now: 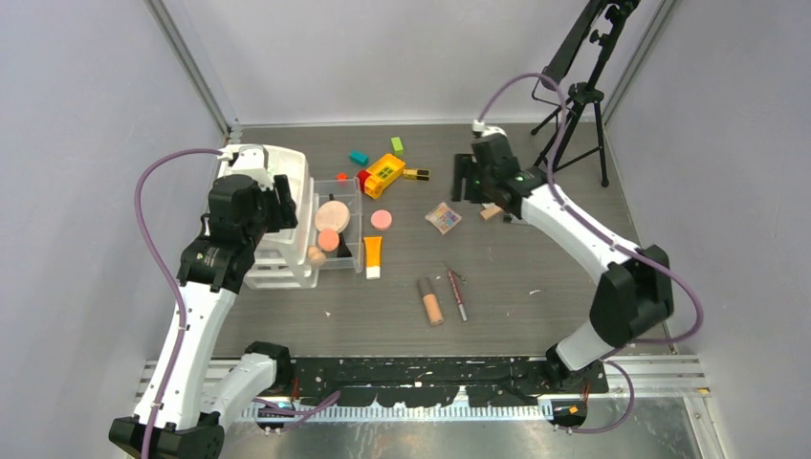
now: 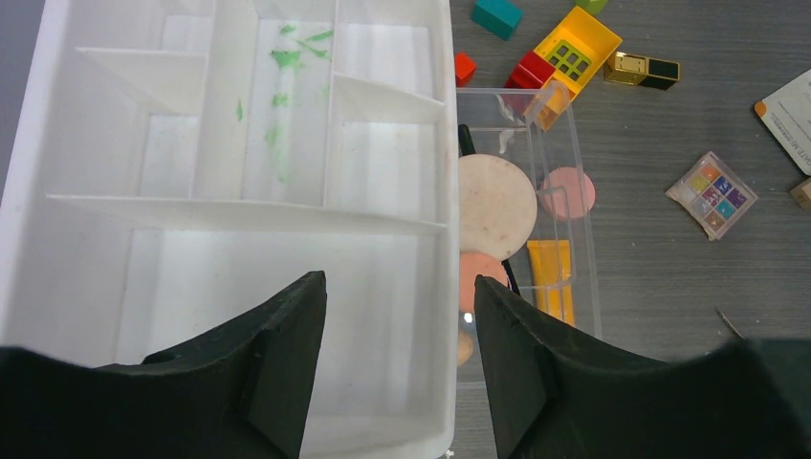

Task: Organize the makeup
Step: Place the makeup tool in the drawer, then move the makeup tool to the center of the board.

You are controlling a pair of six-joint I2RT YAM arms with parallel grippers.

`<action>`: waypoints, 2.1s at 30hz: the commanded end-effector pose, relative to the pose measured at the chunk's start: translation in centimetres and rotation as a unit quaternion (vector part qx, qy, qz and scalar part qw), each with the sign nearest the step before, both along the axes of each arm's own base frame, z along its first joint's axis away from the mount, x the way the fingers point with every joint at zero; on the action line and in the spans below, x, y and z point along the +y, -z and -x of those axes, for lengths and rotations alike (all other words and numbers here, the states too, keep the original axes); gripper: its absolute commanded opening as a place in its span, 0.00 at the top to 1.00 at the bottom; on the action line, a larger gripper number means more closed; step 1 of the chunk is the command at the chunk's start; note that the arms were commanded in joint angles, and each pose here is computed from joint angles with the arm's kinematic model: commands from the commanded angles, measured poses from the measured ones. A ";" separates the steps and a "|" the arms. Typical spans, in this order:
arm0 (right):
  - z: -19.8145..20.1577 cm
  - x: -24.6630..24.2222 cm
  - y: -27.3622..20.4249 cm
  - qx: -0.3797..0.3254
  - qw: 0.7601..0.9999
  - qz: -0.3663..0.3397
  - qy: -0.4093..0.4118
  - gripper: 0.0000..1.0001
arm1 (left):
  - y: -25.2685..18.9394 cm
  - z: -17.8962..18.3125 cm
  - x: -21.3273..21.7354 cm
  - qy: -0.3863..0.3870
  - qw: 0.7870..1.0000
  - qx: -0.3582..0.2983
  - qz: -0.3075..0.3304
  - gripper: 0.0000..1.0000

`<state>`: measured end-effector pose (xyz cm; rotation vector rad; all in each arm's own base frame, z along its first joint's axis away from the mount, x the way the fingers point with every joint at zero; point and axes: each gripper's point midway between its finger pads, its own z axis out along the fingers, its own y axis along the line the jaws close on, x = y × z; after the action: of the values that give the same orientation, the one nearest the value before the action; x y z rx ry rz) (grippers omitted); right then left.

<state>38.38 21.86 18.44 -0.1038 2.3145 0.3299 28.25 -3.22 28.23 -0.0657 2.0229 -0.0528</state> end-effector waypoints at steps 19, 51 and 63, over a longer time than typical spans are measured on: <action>-0.9 -16.3 6.1 0.000 0.939 -0.143 0.313 0.34 | -1.0 -0.2 -0.5 0.011 1.000 -0.024 0.002 0.40; 1.7 -17.5 5.9 0.001 0.942 -0.102 0.319 0.37 | -1.0 -0.3 -0.5 0.010 1.000 -0.022 0.000 0.40; -2.5 -24.3 3.9 -0.043 0.910 -0.015 0.412 0.35 | -1.6 0.3 0.1 -0.001 0.999 -0.034 -0.003 0.40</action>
<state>38.83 -0.22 14.42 0.7973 2.1090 -0.0023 28.23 -3.60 28.15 -0.0515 2.0267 -0.0615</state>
